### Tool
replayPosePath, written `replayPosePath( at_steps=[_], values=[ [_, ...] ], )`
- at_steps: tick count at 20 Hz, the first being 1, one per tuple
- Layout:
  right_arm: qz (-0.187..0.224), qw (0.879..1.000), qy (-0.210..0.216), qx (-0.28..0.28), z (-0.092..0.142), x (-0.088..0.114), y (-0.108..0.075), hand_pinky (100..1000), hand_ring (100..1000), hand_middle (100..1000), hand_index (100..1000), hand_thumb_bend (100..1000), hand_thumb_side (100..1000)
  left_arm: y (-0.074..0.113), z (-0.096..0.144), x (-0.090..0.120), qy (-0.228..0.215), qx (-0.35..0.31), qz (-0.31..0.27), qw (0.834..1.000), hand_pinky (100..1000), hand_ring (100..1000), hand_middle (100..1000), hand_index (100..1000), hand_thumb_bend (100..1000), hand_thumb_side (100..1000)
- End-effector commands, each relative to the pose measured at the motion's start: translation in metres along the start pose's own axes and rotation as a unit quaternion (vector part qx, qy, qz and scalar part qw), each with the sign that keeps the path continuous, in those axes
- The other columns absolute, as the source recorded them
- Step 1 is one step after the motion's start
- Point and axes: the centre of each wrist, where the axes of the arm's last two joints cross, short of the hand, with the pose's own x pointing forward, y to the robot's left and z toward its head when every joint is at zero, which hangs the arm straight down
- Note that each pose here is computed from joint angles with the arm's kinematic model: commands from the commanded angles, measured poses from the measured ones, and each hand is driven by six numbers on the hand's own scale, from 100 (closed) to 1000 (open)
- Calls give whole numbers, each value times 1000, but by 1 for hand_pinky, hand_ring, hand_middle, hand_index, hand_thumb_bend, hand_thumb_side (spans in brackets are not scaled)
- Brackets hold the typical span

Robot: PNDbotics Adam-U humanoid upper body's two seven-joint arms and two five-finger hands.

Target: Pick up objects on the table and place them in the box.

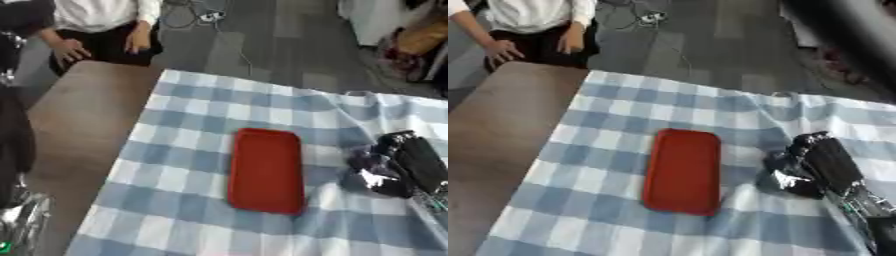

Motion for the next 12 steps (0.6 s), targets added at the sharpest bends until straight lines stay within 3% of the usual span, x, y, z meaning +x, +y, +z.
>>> replayPosePath(
  at_steps=[1,12],
  values=[
    [17,1000,-12,-22,-12,-13,-18,100,100,100,215,120,1000,2,-5,4,-13,-5,-5,1000,782,698,879,909,209,805],
    [9,999,-5,-40,-26,-15,-39,100,100,100,214,112,1000,4,-3,4,-9,-8,-8,1000,782,698,879,907,209,804]
  ],
)
